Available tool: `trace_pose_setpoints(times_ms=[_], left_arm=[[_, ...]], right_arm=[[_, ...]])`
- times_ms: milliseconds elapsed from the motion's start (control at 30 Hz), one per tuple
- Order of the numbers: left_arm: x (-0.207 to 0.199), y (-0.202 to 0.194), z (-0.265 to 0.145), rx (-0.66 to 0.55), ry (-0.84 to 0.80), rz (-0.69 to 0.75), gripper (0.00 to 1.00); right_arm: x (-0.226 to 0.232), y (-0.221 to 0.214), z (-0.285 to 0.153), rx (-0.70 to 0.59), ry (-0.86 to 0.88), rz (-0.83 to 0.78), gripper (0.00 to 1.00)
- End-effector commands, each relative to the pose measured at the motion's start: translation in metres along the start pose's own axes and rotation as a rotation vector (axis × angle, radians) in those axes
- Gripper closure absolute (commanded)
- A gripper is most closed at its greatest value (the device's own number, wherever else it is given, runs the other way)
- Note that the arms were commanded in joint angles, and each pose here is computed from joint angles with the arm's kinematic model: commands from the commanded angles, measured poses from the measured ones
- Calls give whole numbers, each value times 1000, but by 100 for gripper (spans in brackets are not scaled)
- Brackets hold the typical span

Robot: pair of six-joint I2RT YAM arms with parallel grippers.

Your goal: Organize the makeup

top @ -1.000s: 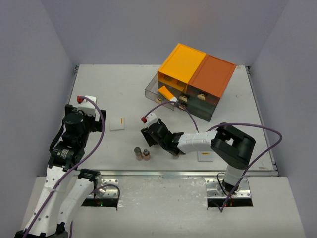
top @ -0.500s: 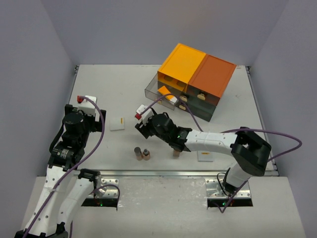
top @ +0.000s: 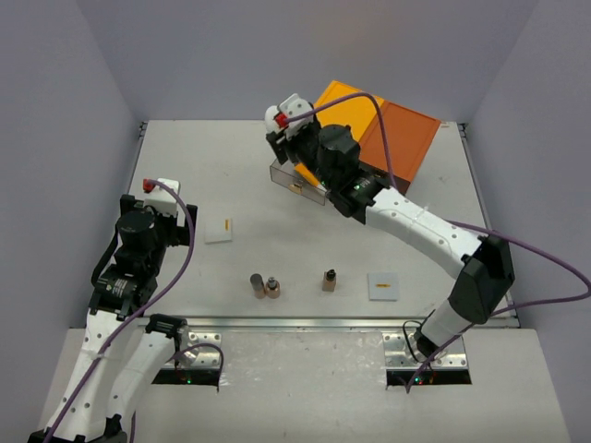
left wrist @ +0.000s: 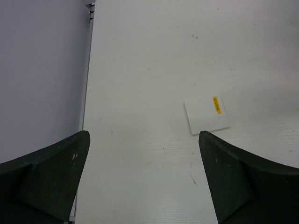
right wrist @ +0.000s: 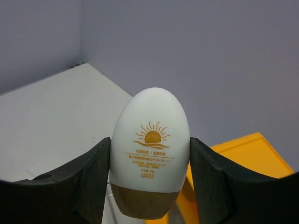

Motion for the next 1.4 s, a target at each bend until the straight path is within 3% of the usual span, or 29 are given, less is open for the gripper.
trace_pose_setpoints(times_ms=[0, 467, 600, 800, 900, 1100, 1267, 1367], left_arm=[[7, 13, -4, -57, 19, -17, 0], [6, 12, -3, -50, 17, -15, 0], [6, 12, -3, -50, 18, -16, 0], [6, 12, -2, -49, 15, -13, 0], [5, 12, -2, -48, 12, -13, 0], [5, 17, 1, -47, -13, 29, 0], [18, 50, 9, -81, -41, 159, 0], [16, 77, 23, -111, -115, 171, 4]], right_arm=[[-31, -22, 15, 101, -59, -73, 78], [-59, -79, 11, 307, -56, -224, 67], [-60, -93, 8, 363, -42, -251, 51], [-67, -99, 7, 399, -105, -299, 18], [-75, -93, 8, 404, -174, -319, 8], [-77, -57, 4, 360, -195, -222, 8], [-79, -14, -15, 321, -208, -111, 6], [-88, 0, -31, 370, -260, -29, 3]])
Point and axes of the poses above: each gripper's point midway between its finger pads, its own z axis out along the fingers, its own x axis along the line the jaws close on, y = z × x, the point moved 8 cm from there along -z, back along the fingers, and after that the axes turned 10 degrees about z, right-handed, at the moved point
